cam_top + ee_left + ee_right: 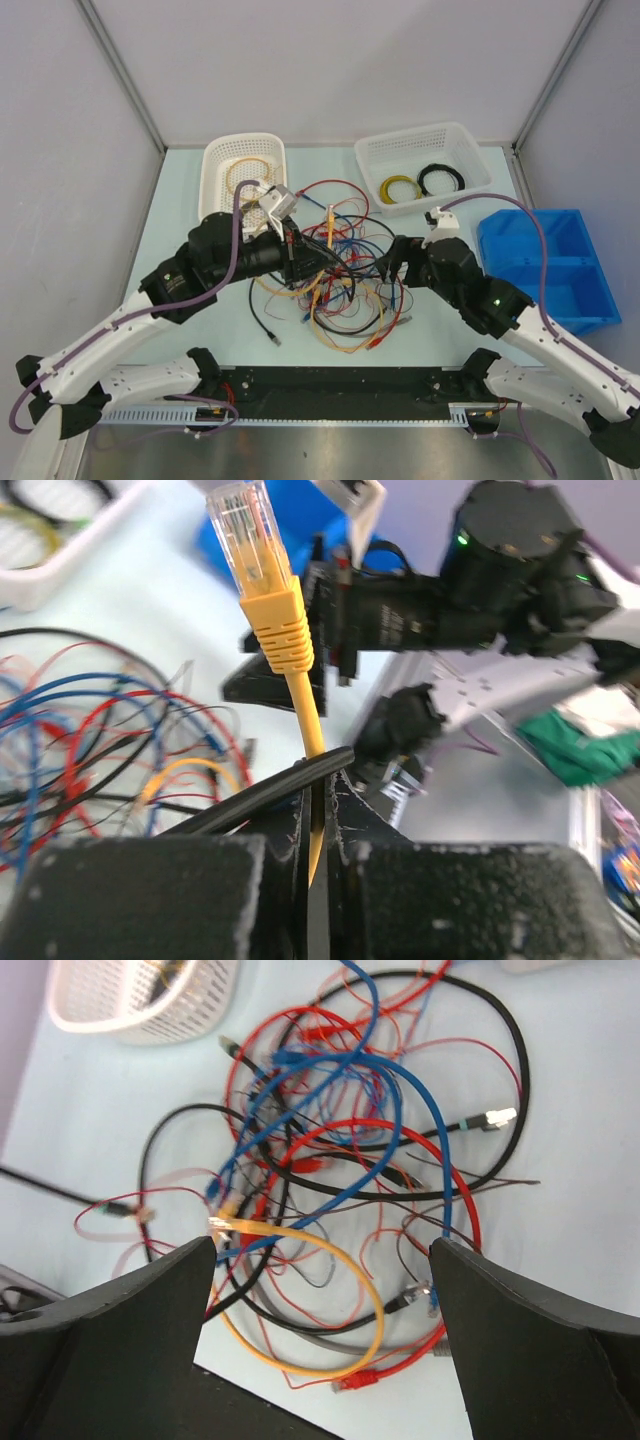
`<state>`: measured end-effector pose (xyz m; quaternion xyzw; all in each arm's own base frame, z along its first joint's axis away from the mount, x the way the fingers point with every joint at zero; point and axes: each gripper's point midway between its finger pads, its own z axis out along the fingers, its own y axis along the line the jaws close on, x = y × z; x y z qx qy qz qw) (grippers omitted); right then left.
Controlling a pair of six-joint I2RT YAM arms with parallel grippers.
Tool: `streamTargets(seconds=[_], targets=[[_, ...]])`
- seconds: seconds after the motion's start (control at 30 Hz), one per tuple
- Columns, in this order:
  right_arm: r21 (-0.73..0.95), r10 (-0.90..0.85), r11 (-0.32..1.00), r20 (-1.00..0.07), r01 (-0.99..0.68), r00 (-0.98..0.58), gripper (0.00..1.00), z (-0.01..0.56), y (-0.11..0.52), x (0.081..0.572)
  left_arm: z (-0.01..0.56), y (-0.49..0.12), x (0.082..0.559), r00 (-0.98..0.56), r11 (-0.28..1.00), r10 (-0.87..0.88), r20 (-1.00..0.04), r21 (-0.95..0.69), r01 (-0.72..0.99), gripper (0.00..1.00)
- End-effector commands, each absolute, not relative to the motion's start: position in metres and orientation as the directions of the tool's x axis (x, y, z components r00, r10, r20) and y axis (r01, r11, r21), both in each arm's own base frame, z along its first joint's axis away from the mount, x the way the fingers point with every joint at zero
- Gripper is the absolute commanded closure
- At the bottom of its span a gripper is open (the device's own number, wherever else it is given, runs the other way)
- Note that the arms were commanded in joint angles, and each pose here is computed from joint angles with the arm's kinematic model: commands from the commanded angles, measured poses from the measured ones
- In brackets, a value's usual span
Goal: Untangle the cables
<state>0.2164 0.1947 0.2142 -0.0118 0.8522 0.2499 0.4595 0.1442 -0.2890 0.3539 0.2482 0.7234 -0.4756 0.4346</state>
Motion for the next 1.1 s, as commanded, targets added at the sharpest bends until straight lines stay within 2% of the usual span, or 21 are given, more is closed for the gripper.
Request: streamTargets(seconds=[0.0, 0.17, 0.27, 0.4, 0.67, 0.77, 0.8, 0.83, 0.87, 0.9, 1.07], targets=[[0.532, 0.324, 0.772, -0.8, -0.348, -0.506, 0.05, 0.265, 0.205, 0.208, 0.39, -0.305, 0.114, -0.474, 0.21, -0.038, -0.88, -0.471, 0.857, 0.96], [0.6, 0.416, 0.575, -0.8, -0.556, -0.433, 0.05, 0.334, 0.22, 0.181, 0.366, -0.313, 0.126, -0.494, 0.26, -0.002, -0.869, -0.478, 0.839, 0.97], [0.591, 0.395, 0.476, -0.805, -0.651, -0.442, 0.05, 0.352, 0.233, 0.164, 0.352, -0.314, 0.137, -0.502, 0.314, -0.001, -0.865, -0.477, 0.821, 0.99], [0.565, 0.283, 0.366, -0.824, -0.739, -0.49, 0.07, 0.347, 0.254, 0.142, 0.344, -0.315, 0.146, -0.505, 0.362, 0.009, -0.863, -0.468, 0.806, 1.0], [0.538, 0.113, 0.313, -0.84, -0.783, -0.531, 0.16, 0.315, 0.283, 0.124, 0.337, -0.316, 0.153, -0.505, 0.395, 0.026, -0.863, -0.455, 0.798, 1.0], [0.534, 0.103, 0.364, -0.838, -0.764, -0.536, 0.47, 0.304, 0.286, 0.133, 0.335, -0.316, 0.154, -0.506, 0.401, 0.031, -0.862, -0.453, 0.796, 1.0], [0.528, 0.128, 0.406, -0.841, -0.746, -0.526, 0.71, 0.304, 0.283, 0.142, 0.331, -0.315, 0.156, -0.508, 0.417, 0.034, -0.86, -0.45, 0.79, 1.0], [0.525, 0.161, 0.425, -0.846, -0.738, -0.509, 0.82, 0.31, 0.277, 0.145, 0.327, -0.314, 0.157, -0.513, 0.426, 0.04, -0.858, -0.449, 0.785, 1.0], [0.516, 0.209, 0.481, -0.853, -0.709, -0.479, 0.97, 0.316, 0.268, 0.157, 0.32, -0.314, 0.158, -0.518, 0.439, 0.054, -0.854, -0.446, 0.78, 0.99], [0.513, 0.237, 0.505, -0.856, -0.694, -0.459, 1.0, 0.321, 0.261, 0.161, 0.308, -0.311, 0.162, -0.533, 0.478, 0.07, -0.843, -0.44, 0.76, 0.99], [0.495, 0.403, 0.629, -0.867, -0.6, -0.293, 1.0, 0.379, 0.209, 0.188, 0.234, -0.305, 0.17, -0.642, 0.599, 0.163, -0.749, -0.442, 0.667, 1.0]])
